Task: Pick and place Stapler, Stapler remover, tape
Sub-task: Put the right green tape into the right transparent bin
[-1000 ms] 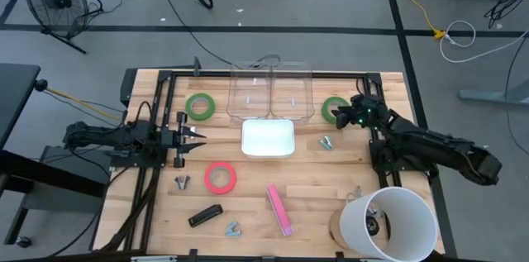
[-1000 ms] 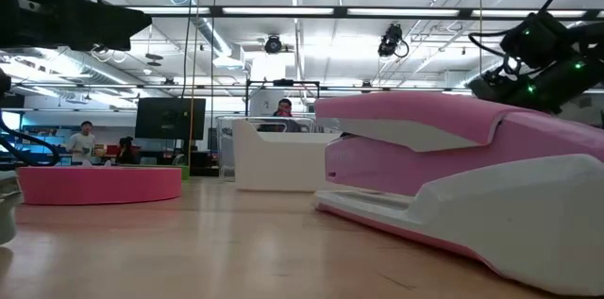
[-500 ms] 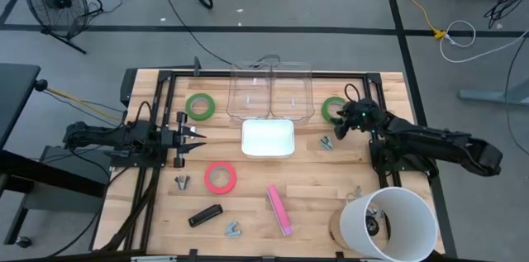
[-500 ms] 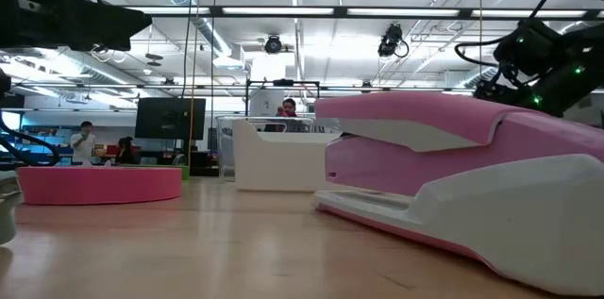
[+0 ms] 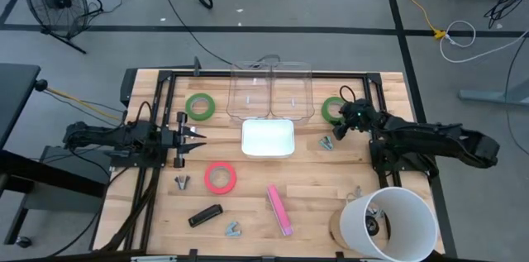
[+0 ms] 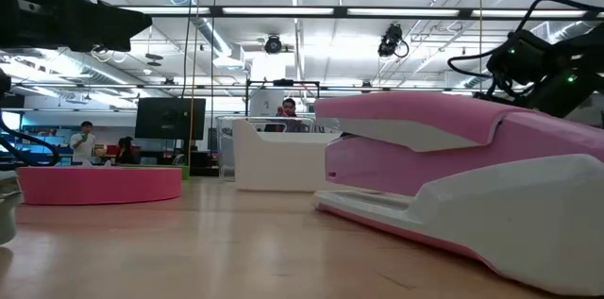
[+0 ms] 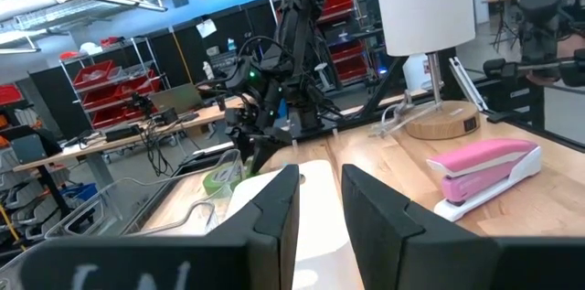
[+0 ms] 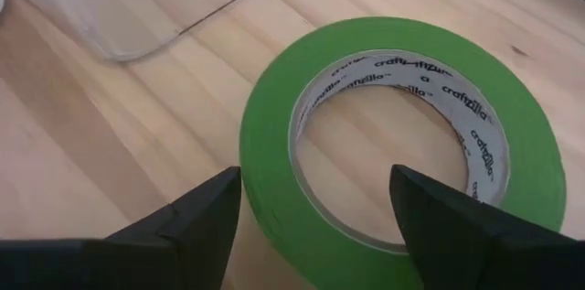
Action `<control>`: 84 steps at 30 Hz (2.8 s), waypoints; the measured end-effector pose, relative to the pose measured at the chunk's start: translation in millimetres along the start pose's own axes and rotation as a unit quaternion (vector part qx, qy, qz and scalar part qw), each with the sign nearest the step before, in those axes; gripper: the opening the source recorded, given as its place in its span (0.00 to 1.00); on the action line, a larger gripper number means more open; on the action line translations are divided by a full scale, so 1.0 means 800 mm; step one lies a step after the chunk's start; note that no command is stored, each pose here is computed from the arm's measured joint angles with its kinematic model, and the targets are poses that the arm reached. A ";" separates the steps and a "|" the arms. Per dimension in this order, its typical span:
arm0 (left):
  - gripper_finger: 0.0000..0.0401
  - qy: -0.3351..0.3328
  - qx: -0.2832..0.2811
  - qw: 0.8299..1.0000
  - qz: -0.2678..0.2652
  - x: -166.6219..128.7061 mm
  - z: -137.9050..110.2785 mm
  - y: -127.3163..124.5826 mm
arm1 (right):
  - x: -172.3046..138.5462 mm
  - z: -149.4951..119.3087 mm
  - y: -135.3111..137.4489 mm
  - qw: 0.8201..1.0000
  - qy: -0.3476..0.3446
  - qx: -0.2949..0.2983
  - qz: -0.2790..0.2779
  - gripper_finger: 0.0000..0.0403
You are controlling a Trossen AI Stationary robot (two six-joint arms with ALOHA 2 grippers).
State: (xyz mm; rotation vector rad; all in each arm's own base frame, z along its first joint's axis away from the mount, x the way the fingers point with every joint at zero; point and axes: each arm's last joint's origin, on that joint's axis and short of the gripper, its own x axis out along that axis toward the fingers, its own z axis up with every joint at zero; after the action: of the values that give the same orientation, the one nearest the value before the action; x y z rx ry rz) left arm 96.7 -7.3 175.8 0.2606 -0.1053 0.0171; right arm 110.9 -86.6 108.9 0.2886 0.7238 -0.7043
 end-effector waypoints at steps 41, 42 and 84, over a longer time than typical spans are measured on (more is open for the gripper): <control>0.22 -0.001 0.000 1.000 0.000 0.000 0.000 0.000 | 0.002 0.065 0.010 0.999 0.021 0.034 0.034 0.15; 0.22 -0.001 0.000 1.000 0.000 0.000 0.000 0.000 | -0.001 0.074 0.010 0.999 0.022 0.031 0.031 0.15; 0.22 0.006 0.000 1.000 0.022 0.000 0.000 0.002 | 0.074 0.273 0.100 0.992 -0.024 -0.081 0.095 0.15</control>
State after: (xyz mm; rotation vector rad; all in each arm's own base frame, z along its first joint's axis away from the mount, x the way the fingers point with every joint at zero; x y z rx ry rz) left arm 96.6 -6.0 175.8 0.2577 -0.0985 0.0623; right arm 307.2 -159.2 226.7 0.1880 0.6922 -0.4663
